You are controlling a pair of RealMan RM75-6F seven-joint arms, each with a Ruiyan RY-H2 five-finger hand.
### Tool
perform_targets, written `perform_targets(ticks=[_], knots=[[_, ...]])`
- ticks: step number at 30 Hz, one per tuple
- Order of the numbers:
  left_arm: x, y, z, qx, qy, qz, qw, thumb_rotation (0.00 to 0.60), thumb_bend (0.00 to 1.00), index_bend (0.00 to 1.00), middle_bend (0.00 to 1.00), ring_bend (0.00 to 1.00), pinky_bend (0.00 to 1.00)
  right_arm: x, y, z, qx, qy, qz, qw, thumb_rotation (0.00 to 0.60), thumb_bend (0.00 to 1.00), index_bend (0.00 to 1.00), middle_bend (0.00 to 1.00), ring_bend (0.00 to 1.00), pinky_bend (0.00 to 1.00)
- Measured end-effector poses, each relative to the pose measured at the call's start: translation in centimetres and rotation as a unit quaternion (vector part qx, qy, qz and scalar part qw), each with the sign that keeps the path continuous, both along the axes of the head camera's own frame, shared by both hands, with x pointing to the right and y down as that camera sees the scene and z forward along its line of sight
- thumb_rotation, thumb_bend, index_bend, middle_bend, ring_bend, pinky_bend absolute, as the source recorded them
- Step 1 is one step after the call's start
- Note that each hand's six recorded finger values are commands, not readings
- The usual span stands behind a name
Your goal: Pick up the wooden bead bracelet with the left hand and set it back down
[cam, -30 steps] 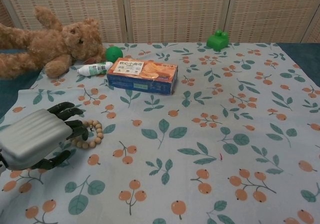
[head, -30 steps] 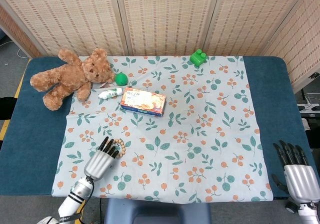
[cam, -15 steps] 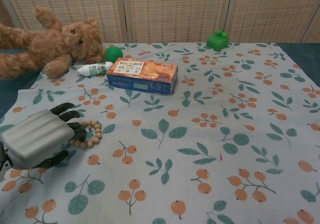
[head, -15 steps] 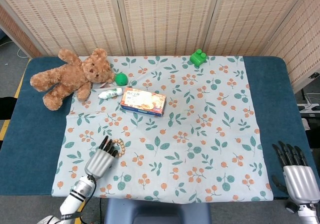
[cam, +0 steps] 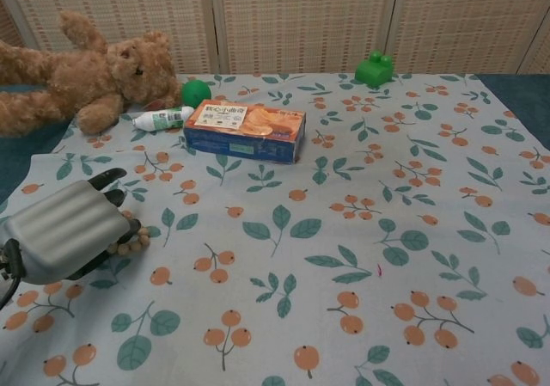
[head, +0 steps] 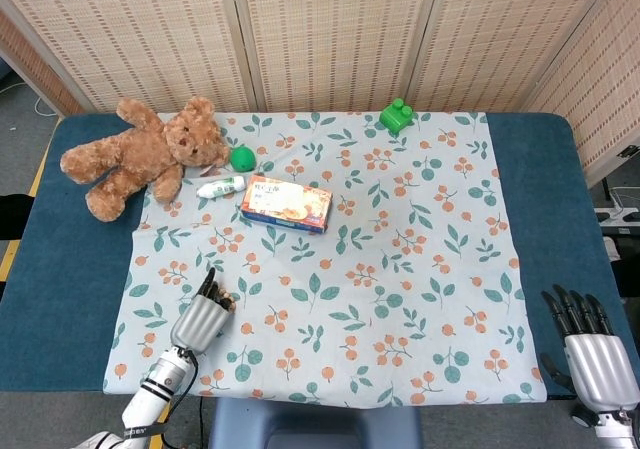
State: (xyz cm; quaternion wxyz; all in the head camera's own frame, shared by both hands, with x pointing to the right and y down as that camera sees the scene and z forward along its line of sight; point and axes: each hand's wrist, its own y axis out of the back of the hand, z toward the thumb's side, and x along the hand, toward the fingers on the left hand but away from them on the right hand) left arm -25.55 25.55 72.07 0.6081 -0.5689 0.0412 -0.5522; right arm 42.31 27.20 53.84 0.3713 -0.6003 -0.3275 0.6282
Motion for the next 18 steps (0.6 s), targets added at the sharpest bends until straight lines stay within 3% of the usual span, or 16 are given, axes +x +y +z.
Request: perform_targets(ticks=[5, 13, 18], knots=[[0.0, -0.6, -0.3, 0.023, 0.000, 0.005, 0.9997, 0.600, 0.47, 0.69, 0.65, 0.34, 0.10, 0.0, 0.1, -0.1, 0.000, -0.004, -0.001, 1.0000, 0.600, 0.22, 0.00, 0.00, 0.00, 0.00], [0.1, -2.1, -0.6, 0.034, 0.006, 0.004, 0.9994, 0.600, 0.68, 0.78, 0.71, 0.38, 0.11, 0.0, 0.1, -0.2, -0.001, -0.008, -0.001, 1.0000, 0.600, 0.22, 0.00, 0.00, 0.00, 0.00], [0.2, -4.0, -1.0, 0.017, 0.038, -0.035, 0.9985, 0.600, 0.73, 0.79, 0.73, 0.41, 0.11, -0.1, 0.1, -0.1, -0.007, -0.011, -0.003, 0.9999, 0.600, 0.22, 0.00, 0.00, 0.00, 0.00]])
